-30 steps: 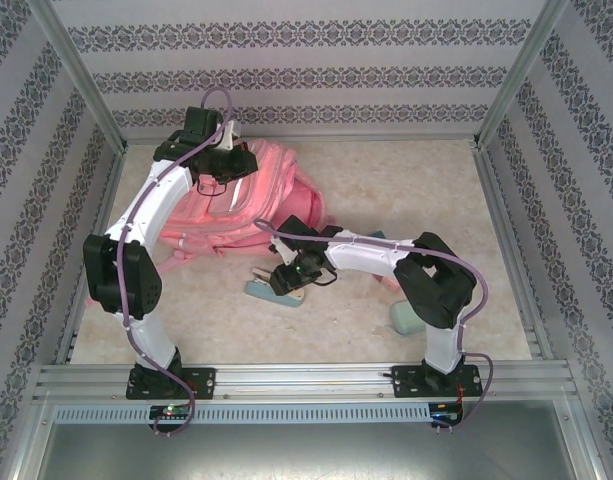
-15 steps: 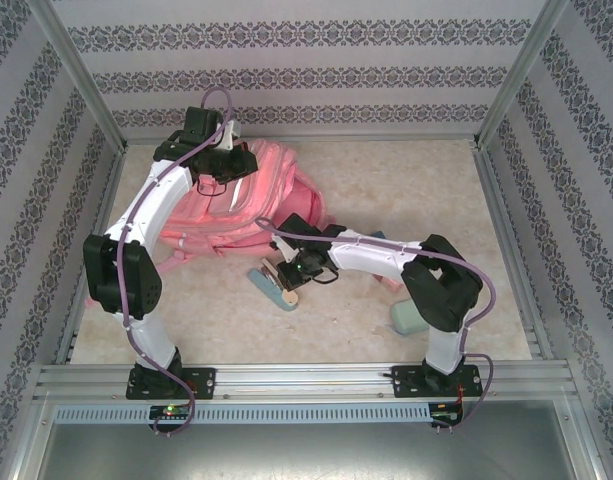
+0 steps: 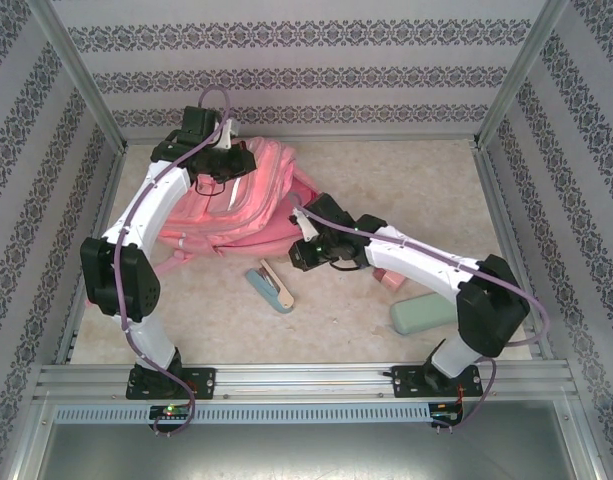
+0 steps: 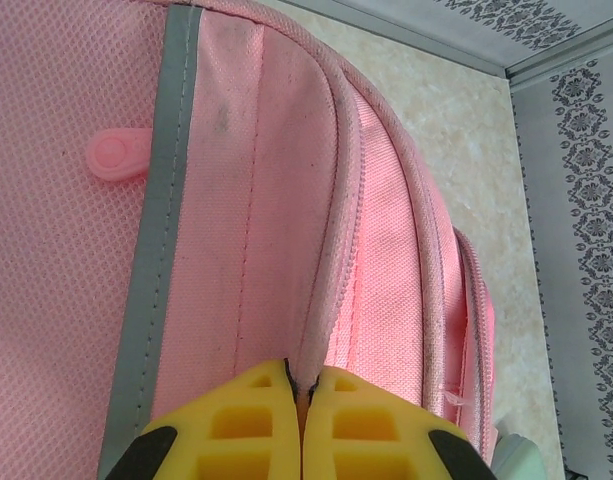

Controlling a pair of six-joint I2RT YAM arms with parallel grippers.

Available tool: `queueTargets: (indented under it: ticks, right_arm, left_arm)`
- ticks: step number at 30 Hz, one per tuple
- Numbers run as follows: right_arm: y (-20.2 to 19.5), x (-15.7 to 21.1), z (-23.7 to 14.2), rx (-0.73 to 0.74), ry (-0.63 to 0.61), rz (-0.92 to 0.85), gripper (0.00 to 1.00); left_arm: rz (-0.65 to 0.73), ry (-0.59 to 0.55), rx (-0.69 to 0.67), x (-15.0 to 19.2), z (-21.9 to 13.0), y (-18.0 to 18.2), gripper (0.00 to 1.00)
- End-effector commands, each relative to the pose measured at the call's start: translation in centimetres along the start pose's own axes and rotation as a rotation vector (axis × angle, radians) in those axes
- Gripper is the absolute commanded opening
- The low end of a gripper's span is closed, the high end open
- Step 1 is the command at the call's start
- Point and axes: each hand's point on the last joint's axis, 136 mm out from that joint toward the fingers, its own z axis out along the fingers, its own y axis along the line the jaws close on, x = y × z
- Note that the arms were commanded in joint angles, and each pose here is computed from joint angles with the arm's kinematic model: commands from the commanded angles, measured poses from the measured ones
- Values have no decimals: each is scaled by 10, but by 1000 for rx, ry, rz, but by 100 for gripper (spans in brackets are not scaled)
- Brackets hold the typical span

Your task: Pack books, pencil case, and school supplies into a backpack

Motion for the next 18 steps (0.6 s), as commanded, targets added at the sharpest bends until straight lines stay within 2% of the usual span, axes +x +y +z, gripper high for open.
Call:
queueTargets:
  ticks: [1, 6, 9, 12, 15, 18]
  right_arm:
    - [11, 6, 22, 10, 48, -40, 22]
    - [10, 20, 69, 55, 148, -59, 30]
    - [16, 25, 87, 43, 175, -65, 37]
    - [15, 30, 99, 51, 201, -59, 38]
    - [10, 34, 104, 76, 216, -60, 30]
    - [7, 36, 103, 88, 209, -54, 9]
  left_arm:
    - [-1, -56, 8, -11, -19, -2, 0]
    - [4, -55, 5, -8, -24, -3, 0]
    - [13, -55, -4, -7, -28, -3, 0]
    - [14, -54, -13, -5, -30, -1, 0]
    - [15, -55, -14, -4, -31, 0, 0]
    - [12, -54, -14, -3, -31, 1, 0]
